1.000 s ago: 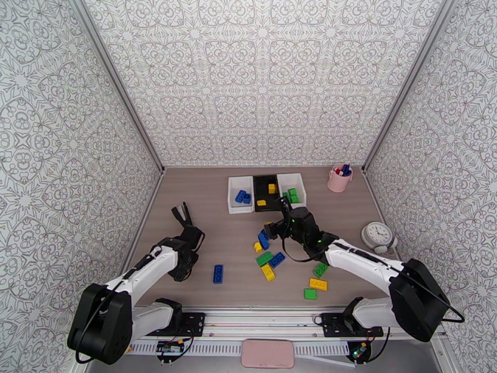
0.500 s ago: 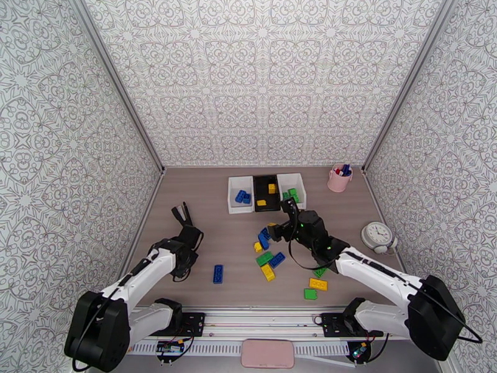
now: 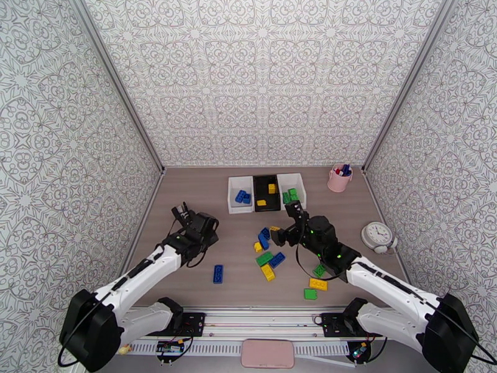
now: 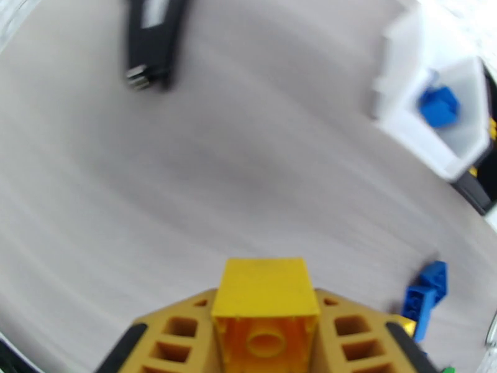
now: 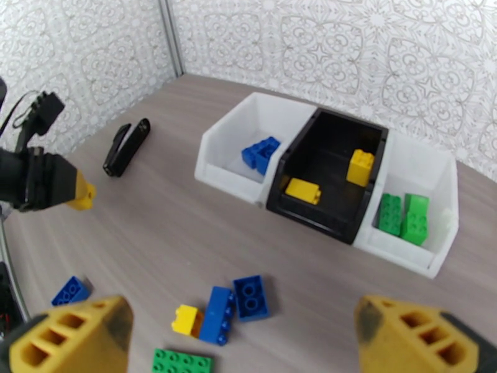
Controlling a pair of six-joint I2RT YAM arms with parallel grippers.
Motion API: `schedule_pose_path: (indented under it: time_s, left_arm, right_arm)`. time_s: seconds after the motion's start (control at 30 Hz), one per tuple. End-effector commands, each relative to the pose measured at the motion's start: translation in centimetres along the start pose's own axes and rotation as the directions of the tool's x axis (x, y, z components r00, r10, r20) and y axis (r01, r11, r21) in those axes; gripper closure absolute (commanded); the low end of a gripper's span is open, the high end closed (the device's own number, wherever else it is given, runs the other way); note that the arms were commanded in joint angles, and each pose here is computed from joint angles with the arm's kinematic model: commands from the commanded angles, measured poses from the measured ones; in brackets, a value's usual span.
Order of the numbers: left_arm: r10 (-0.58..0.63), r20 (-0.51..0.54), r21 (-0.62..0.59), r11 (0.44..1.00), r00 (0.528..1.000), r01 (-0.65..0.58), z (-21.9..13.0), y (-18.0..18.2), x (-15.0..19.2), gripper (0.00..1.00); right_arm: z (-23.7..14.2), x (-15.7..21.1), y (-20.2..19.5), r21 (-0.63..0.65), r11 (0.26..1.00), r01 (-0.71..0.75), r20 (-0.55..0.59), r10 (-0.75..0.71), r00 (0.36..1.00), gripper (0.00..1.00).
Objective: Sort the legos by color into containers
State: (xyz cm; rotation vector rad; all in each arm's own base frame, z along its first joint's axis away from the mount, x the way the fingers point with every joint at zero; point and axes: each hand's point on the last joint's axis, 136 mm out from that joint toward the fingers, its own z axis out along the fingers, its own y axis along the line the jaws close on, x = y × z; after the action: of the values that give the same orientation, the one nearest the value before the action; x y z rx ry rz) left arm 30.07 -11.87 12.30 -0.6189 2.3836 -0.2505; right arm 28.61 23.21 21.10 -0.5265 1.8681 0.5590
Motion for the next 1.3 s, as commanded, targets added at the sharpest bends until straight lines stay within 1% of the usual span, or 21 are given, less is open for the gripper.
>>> schedule_pose_path:
  time_s: [0.0, 0.1, 0.17, 0.27, 0.5, 0.6, 0.67, 0.73, 0.83, 0.97, 1.23, 1.27]
  left_arm:
    - [0.093, 0.068, 0.09, 0.991, 0.993, -0.099, 0.1, -5.2, -1.7, 0.78]
    - [0.142, 0.088, 0.122, 0.981, 0.986, -0.152, 0.7, -8.4, -1.6, 0.79]
    - [0.15, 0.104, 0.142, 0.976, 0.983, -0.163, 1.2, -10.4, -1.7, 0.79]
    - [0.156, 0.098, 0.164, 0.972, 0.983, -0.17, 2.1, -12.9, -1.7, 0.8]
    - [0.215, 0.116, 0.201, 0.951, 0.97, -0.235, 4.2, -18.2, -2.4, 0.8]
    - [0.269, 0.127, 0.224, 0.93, 0.955, -0.291, 5.1, -20.4, -2.7, 0.8]
    - [0.326, 0.141, 0.251, 0.902, 0.935, -0.352, 5.8, -22.1, -2.9, 0.8]
    - [0.347, 0.163, 0.25, 0.891, 0.924, -0.379, 6.6, -23.2, -3.3, 0.8]
    - [0.362, 0.181, 0.269, 0.876, 0.915, -0.4, 7.8, -24.6, -4.1, 0.8]
    - [0.358, 0.153, 0.286, 0.876, 0.921, -0.388, 10.0, -25.8, -4.8, 0.8]
    - [0.344, 0.123, 0.249, 0.898, 0.931, -0.364, 13.9, -26.1, -5.7, 0.8]
    - [0.348, 0.109, 0.239, 0.9, 0.931, -0.364, 14.8, -26.0, -5.5, 0.8]
  right_arm:
    - [-0.7, -0.2, 0.4, -0.018, 1.0, -0.02, 0.036, 0.021, 0.999, 0.02]
    - [-1.2, 0.0, 0.1, -0.002, 0.999, -0.034, 0.048, 0.034, 0.998, 0.02]
    - [-1.5, 0.3, -0.3, 0.019, 0.999, -0.047, 0.053, 0.046, 0.998, 0.02]
    - [-2.0, 0.6, -0.9, 0.048, 0.997, -0.064, 0.057, 0.061, 0.996, 0.02]
    - [-2.6, 1.2, -1.5, 0.08, 0.994, -0.075, 0.055, 0.07, 0.996, 0.02]
    - [-2.5, 1.4, -1.1, 0.057, 0.996, -0.065, 0.042, 0.063, 0.997, 0.02]
    - [-2.3, 1.6, -1.3, 0.066, 0.996, -0.065, 0.041, 0.063, 0.997, 0.02]
    - [-2.1, 1.5, -1.5, 0.078, 0.995, -0.059, 0.034, 0.056, 0.998, 0.01]
    - [-1.9, 1.2, -1.6, 0.087, 0.995, -0.059, 0.039, 0.056, 0.998, 0.01]
    - [-1.9, 0.8, -2.2, 0.12, 0.99, -0.069, 0.054, 0.063, 0.997, 0.0]
    - [-2.3, 0.7, -3.1, 0.173, 0.982, -0.071, 0.063, 0.061, 0.996, 0.0]
    - [-2.4, 0.8, -3.2, 0.176, 0.982, -0.071, 0.065, 0.061, 0.996, 0.0]
